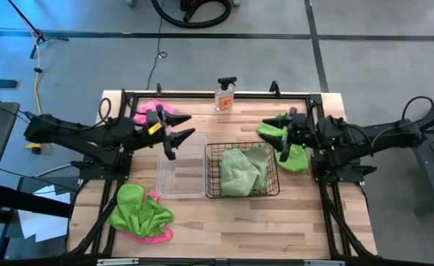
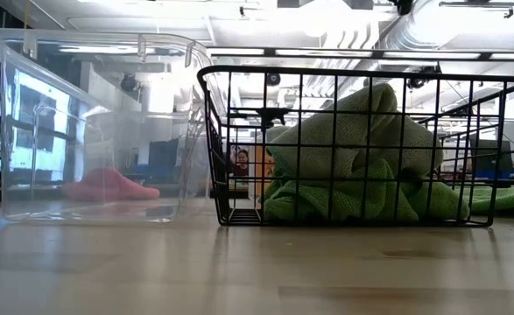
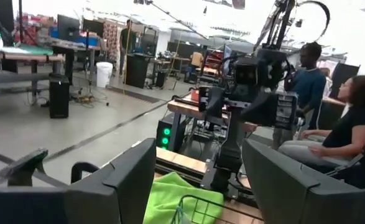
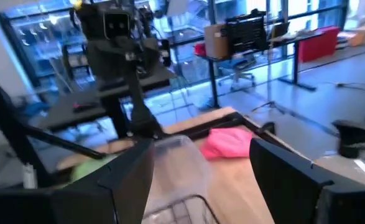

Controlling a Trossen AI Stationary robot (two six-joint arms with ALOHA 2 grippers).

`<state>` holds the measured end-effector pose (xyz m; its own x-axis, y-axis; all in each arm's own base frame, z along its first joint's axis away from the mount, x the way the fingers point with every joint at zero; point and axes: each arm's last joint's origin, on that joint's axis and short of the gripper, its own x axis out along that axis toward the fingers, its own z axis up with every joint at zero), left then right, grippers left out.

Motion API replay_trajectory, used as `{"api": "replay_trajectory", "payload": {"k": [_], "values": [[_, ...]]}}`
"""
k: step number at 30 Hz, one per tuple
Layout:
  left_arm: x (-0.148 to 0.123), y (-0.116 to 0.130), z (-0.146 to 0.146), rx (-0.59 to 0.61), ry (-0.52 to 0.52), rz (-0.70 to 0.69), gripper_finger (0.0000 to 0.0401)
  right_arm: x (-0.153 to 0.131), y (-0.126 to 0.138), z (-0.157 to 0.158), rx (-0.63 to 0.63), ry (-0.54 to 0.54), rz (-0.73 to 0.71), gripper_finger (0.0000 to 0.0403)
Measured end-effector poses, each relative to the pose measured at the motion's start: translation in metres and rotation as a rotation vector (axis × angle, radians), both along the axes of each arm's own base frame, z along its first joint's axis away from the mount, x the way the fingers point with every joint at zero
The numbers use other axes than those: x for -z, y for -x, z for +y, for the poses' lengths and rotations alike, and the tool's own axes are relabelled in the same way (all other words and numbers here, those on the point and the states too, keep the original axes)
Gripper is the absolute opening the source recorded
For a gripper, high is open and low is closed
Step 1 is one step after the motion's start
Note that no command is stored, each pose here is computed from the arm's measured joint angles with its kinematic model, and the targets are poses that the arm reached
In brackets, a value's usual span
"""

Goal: Sort microfiber towel by color & place in baskets
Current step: Put the green towel into the wire basket

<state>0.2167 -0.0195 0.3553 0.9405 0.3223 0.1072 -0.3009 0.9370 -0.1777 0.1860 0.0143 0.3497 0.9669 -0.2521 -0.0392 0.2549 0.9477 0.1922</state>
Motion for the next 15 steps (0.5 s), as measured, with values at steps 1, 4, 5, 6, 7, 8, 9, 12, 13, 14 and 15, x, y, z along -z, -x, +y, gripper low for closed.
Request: {"api": "replay_trajectory", "payload": {"k": [1,4,5,6,7,8,9,12,13,14,15], "values": [[0.001,-0.003,0.0,-0.001,-0.011,0.005,0.0226,0.0,-0.002,-0.001,-0.015,-0.014,-0.008,0.0259],[0.001,-0.007,-0.002,0.05,-0.013,-0.016,0.0226,0.003,-0.009,0.0,-0.069,-0.009,0.005,0.0259],[0.001,-0.007,-0.003,0.083,-0.003,-0.025,0.0226,0.004,-0.01,0.0,-0.08,0.013,0.014,0.0259],[0.0,-0.007,-0.004,0.119,0.003,-0.033,0.0226,0.005,-0.011,0.001,-0.091,0.037,0.022,0.0259],[0.0,-0.007,-0.005,0.152,0.009,-0.038,0.0226,0.005,-0.012,0.001,-0.097,0.05,0.026,0.0259],[-0.001,-0.006,-0.006,0.178,0.011,-0.041,0.0226,0.005,-0.013,0.001,-0.097,0.054,0.026,0.0259],[-0.001,-0.005,-0.006,0.197,0.009,-0.042,0.0226,0.005,-0.013,0.001,-0.097,0.053,0.024,0.0259],[-0.004,-0.003,-0.006,0.212,0.007,-0.057,0.0226,0.005,-0.013,0.001,-0.097,0.049,0.023,0.0259],[-0.004,-0.002,-0.006,0.213,0.007,-0.051,0.0226,0.005,-0.013,0.001,-0.093,0.052,0.021,0.0259],[-0.004,-0.001,-0.006,0.213,0.007,-0.055,0.0226,0.005,-0.013,0.001,-0.085,0.055,0.02,0.0259],[-0.005,-0.001,-0.006,0.213,0.007,-0.063,0.0226,0.005,-0.013,0.001,-0.074,0.056,0.02,0.0259]]}}
